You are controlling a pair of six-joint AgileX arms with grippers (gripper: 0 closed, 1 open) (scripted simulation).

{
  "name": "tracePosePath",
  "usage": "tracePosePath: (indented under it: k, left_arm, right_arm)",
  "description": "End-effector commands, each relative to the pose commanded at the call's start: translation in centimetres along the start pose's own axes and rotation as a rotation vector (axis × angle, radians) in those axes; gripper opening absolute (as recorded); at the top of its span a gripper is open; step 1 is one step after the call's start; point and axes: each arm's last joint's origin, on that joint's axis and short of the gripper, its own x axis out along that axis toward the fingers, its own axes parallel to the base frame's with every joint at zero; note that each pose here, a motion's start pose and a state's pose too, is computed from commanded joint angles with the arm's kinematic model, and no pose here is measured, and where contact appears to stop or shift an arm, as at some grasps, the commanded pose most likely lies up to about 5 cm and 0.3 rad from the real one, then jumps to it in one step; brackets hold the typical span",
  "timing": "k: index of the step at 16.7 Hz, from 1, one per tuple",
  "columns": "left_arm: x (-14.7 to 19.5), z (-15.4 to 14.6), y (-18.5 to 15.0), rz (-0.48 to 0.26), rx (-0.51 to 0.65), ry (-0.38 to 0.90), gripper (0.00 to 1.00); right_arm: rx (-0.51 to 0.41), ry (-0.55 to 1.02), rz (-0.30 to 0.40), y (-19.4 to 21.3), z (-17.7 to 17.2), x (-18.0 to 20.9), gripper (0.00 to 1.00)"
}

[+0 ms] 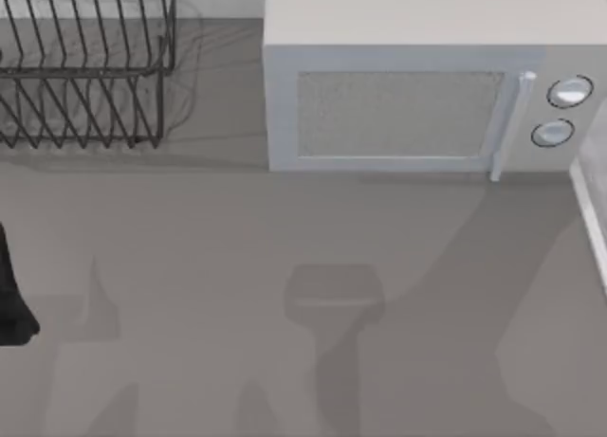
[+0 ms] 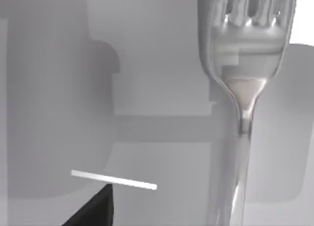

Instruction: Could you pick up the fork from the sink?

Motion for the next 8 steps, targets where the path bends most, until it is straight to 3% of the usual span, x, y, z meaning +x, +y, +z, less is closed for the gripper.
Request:
tracePosePath:
  k: [4, 8]
  left_arm:
    - [0.0, 0.0, 0.0, 0.0, 0.0, 0.0, 1.0]
    - [0.0, 0.0, 0.0, 0.0, 0.0, 0.0, 1.0]
  right_arm:
    - [0.002, 0.01, 0.002, 0.0, -0.7, 5.1, 1.0]
    - [0.002, 0.013, 0.003, 0.1, -0.8, 5.6, 1.0]
